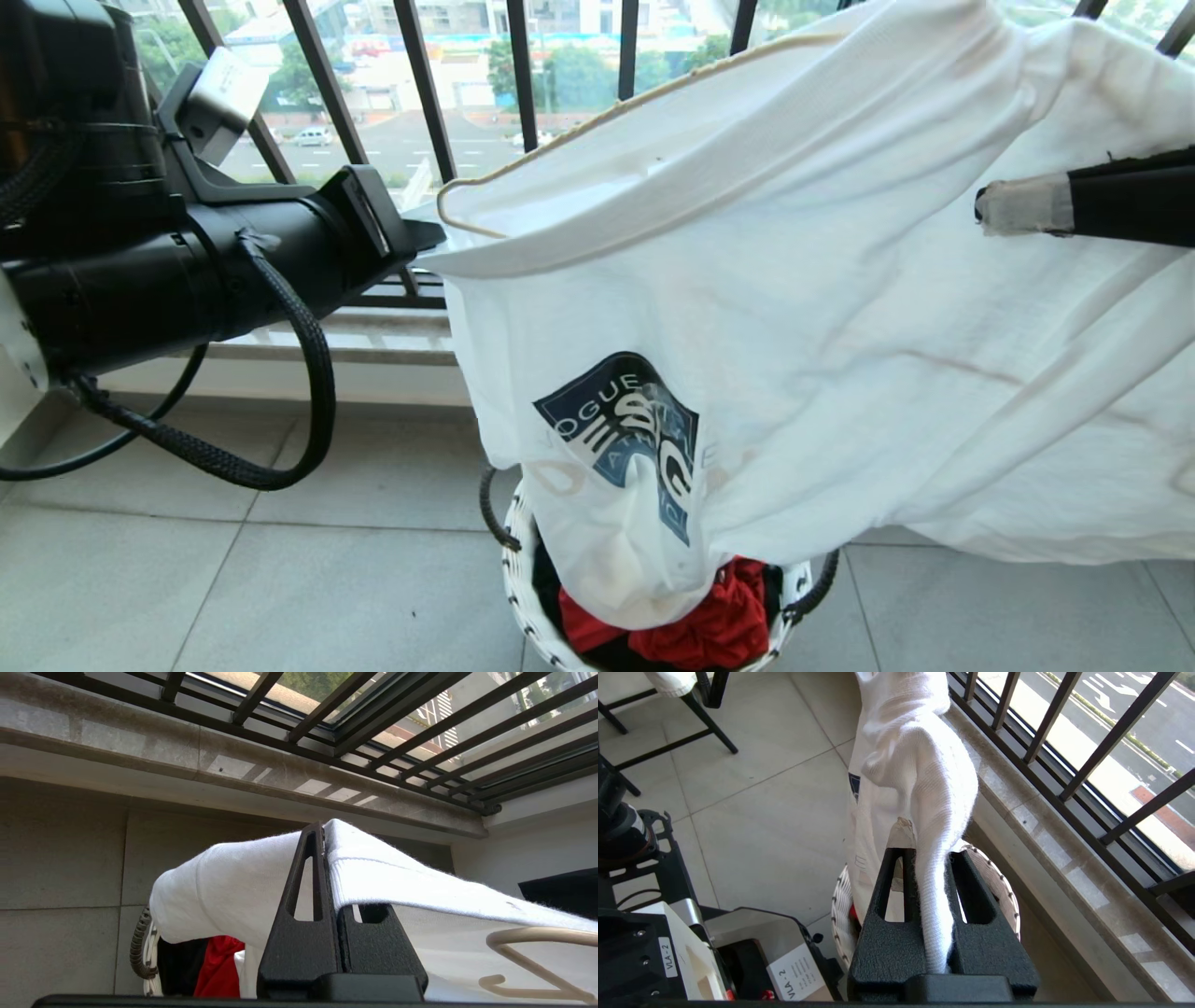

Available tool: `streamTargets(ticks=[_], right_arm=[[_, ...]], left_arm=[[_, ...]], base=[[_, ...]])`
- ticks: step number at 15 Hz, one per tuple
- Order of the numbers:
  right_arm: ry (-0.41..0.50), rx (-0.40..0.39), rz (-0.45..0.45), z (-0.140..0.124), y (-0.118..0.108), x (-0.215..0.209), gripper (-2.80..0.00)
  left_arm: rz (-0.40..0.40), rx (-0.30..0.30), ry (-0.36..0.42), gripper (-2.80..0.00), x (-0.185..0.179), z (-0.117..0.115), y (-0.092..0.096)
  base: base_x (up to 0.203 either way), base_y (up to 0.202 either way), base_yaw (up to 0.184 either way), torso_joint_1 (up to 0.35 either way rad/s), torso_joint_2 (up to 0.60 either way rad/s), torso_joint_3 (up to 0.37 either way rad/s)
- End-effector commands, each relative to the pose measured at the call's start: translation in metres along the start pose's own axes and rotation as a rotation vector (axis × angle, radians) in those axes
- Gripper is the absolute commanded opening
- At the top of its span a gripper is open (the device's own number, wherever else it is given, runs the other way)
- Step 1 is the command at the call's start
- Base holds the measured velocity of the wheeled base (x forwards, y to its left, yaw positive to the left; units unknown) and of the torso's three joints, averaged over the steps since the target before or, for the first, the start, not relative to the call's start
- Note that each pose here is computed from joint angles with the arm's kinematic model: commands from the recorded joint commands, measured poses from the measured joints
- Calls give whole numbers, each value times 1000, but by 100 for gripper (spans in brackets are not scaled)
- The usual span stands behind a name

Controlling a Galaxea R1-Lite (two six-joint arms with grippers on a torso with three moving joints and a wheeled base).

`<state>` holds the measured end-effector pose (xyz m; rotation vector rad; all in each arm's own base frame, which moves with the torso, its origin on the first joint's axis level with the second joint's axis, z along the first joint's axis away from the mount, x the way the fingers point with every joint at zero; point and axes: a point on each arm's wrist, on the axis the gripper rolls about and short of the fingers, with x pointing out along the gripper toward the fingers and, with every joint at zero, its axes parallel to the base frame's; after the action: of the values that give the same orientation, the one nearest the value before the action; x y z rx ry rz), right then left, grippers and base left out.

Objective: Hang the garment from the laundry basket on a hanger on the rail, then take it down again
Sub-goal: Hang the clothes on the clothes rack

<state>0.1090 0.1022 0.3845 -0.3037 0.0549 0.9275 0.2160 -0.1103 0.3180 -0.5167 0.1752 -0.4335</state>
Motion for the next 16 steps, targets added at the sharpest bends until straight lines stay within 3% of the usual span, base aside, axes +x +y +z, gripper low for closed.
streamTargets(ticks=[1,4,7,10,13,16], right_arm=[[33,2,19,-8,0,6,-280],[103,-12,51,-23,0,26,-280],[144,-3,65,-35,-4,65,-280],[173,4,70,-48,-8,104,-280],[190,-3,12,-60,-12,133,-280],[164,-11,-41,-59,-16,134,-280]], left_arm=[[1,-4,-26,-280,-6,8,-1],[1,-3,-45,-280,-10,14,-1],[-15,-4,2,-280,-24,20,-6],[-31,-6,1,-280,-34,25,-10],[-29,-7,-6,-280,-35,26,-10],[-29,-6,-15,-280,-35,28,-11]], base=[[0,0,0,0,0,0],[0,0,0,0,0,0],[0,0,0,0,0,0],[0,0,0,0,0,0],[0,0,0,0,0,0],[0,0,0,0,0,0]])
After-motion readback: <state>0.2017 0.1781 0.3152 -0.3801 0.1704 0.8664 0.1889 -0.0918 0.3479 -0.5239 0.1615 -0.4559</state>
